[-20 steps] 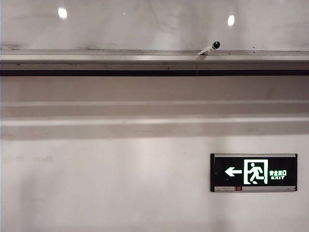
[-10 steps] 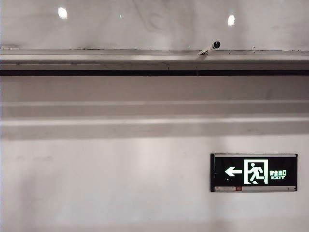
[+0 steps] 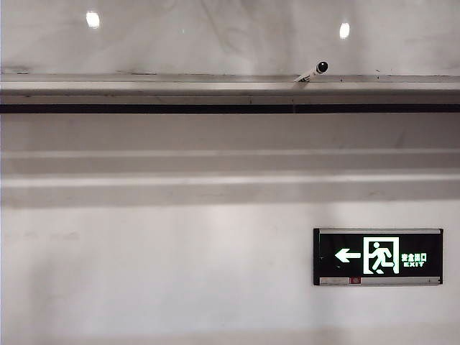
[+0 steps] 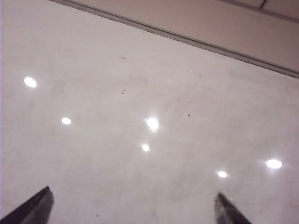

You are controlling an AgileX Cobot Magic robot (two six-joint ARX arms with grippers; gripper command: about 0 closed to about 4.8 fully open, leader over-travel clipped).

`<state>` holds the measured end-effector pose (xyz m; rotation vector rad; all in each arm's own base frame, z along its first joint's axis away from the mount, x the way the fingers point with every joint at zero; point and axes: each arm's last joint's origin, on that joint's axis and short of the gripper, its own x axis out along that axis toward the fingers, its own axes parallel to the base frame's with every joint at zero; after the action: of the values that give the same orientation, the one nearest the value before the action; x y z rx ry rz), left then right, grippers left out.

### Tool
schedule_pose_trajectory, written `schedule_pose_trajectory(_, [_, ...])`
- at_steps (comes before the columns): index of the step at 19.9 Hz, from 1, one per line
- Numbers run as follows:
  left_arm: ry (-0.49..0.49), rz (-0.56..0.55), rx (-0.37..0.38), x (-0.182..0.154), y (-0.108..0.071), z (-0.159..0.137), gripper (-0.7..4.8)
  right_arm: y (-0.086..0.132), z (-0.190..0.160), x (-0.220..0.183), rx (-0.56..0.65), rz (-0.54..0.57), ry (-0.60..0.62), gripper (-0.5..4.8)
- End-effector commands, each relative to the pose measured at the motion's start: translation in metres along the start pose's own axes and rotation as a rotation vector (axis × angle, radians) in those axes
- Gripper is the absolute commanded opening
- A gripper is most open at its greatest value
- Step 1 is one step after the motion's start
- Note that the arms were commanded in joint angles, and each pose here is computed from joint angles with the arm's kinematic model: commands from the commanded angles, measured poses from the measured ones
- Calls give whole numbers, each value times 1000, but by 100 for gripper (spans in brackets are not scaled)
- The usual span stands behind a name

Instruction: Wipe the whiteboard clean using the black magnetic whiteboard eraser attached to the whiteboard.

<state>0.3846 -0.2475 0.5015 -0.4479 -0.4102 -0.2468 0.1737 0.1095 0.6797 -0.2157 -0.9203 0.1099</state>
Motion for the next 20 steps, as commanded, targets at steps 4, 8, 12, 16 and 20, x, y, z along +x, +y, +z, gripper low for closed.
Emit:
schedule_pose_trajectory(4, [14, 25, 52, 3, 5, -6, 141, -2, 3, -1, 7, -4, -6, 479])
schedule_pose_trajectory(8, [33, 53, 96, 5, 16, 1, 142, -2, 3, -1, 7, -4, -6, 479])
schedule_pose_trajectory(12, [13, 101, 115, 4, 26, 21, 143, -2, 3, -1, 7, -5, -8, 479])
schedule_pose_trajectory(16, [21, 147, 150, 0, 31, 36, 143, -2, 3, -1, 8, -3, -11, 479])
schedule_pose_trajectory(20, [17, 189, 200, -1, 32, 40, 143, -1, 2, -1, 9, -2, -9, 479])
